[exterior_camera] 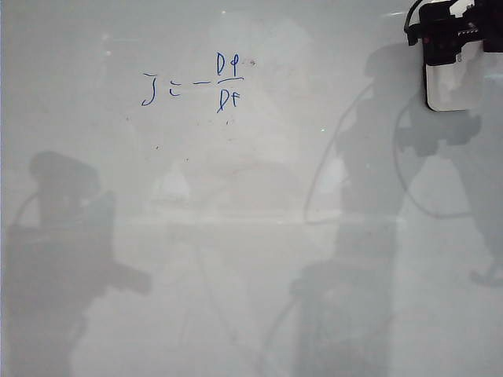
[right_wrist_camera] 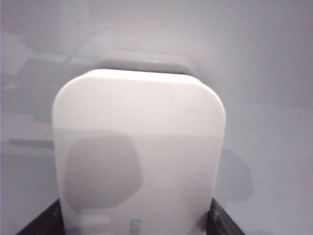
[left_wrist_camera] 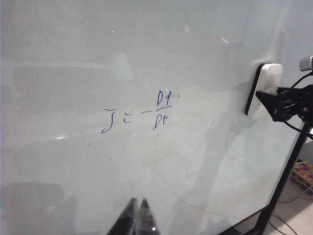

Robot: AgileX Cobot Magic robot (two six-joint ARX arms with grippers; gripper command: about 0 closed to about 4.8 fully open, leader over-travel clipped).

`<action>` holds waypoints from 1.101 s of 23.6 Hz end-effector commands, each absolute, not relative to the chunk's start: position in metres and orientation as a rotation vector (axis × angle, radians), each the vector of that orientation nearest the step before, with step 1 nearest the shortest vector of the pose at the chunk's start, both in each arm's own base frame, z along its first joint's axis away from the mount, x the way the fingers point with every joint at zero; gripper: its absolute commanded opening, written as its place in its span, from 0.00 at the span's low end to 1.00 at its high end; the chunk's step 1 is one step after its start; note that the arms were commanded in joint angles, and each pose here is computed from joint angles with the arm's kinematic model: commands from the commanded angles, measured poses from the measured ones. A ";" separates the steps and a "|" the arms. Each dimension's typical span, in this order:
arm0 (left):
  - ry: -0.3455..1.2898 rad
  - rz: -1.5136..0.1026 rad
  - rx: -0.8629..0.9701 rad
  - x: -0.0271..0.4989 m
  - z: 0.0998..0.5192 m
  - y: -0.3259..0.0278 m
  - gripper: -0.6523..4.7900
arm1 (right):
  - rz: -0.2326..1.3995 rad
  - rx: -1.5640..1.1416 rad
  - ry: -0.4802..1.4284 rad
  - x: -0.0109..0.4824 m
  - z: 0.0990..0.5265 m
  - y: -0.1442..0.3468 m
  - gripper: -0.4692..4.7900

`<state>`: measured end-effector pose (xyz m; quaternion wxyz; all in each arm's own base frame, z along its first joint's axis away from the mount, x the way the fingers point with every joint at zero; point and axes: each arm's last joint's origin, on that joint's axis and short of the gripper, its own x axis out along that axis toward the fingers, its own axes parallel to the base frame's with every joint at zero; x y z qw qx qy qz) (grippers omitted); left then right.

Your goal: Grab the whiteboard eraser that is attached to the surface of the whiteboard and use it to clean the writing on the whiteboard.

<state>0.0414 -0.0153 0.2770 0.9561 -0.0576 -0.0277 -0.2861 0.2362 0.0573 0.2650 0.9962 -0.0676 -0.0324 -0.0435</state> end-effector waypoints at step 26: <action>-0.077 -0.538 -0.110 0.041 0.280 -0.014 0.11 | 0.290 -0.120 -0.072 0.203 0.288 0.189 0.47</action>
